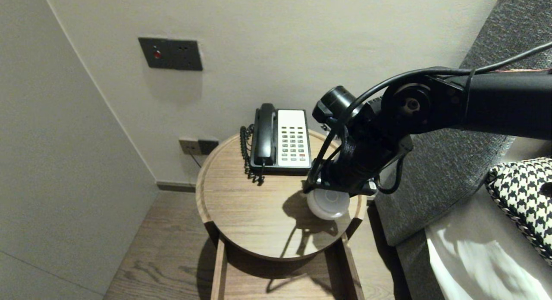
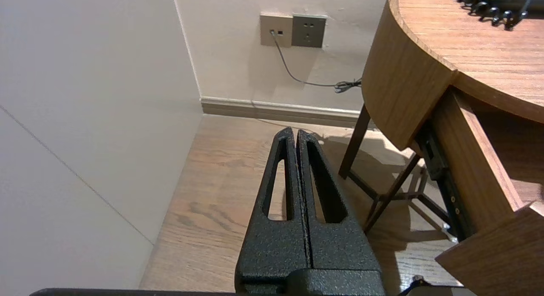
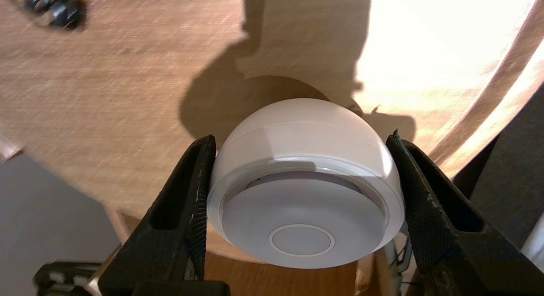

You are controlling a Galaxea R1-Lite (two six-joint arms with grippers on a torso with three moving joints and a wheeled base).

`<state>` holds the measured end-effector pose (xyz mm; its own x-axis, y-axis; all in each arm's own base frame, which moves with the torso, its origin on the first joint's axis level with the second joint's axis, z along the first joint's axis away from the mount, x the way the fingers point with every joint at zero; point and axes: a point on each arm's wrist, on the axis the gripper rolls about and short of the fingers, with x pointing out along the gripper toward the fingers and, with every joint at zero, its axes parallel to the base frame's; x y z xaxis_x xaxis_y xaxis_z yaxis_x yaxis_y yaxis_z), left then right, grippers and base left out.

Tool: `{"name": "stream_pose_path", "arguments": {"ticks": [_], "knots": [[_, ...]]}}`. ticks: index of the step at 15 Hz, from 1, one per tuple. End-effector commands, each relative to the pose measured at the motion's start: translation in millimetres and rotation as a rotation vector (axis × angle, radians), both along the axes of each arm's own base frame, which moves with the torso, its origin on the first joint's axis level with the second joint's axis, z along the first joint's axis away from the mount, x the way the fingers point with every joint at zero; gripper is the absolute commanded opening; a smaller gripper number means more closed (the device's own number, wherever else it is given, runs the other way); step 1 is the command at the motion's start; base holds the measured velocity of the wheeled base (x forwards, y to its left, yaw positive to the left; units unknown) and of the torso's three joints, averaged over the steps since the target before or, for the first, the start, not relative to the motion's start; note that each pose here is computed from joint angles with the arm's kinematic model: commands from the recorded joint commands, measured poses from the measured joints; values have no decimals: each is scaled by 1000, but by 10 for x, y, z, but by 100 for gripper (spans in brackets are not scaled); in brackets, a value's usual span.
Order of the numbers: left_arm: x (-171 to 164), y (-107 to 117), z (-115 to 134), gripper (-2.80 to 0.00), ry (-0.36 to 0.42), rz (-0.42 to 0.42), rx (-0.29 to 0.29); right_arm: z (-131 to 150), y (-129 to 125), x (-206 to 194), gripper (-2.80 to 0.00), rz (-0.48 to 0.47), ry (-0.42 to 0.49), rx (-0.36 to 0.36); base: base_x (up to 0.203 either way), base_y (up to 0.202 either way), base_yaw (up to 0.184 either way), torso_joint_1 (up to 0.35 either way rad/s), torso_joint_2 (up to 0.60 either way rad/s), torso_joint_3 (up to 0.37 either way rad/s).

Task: Take the remote control out of the drawer one by one and place them on the table

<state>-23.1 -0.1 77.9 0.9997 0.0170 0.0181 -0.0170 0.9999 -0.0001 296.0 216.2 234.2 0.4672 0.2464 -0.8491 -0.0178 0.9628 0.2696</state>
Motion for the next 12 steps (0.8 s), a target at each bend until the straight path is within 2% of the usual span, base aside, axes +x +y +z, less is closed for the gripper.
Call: {"name": "stream_pose_path", "arguments": {"ticks": [1, 12], "knots": [[-1, 0, 0, -280, -2, 1, 0, -89, -48, 123, -280, -19, 16, -20, 0, 0, 0, 0, 0, 0], [-1, 0, 0, -280, -2, 1, 0, -158, -47, 205, -280, -11, 25, -40, 0, 0, 0, 0, 0, 0]]}}
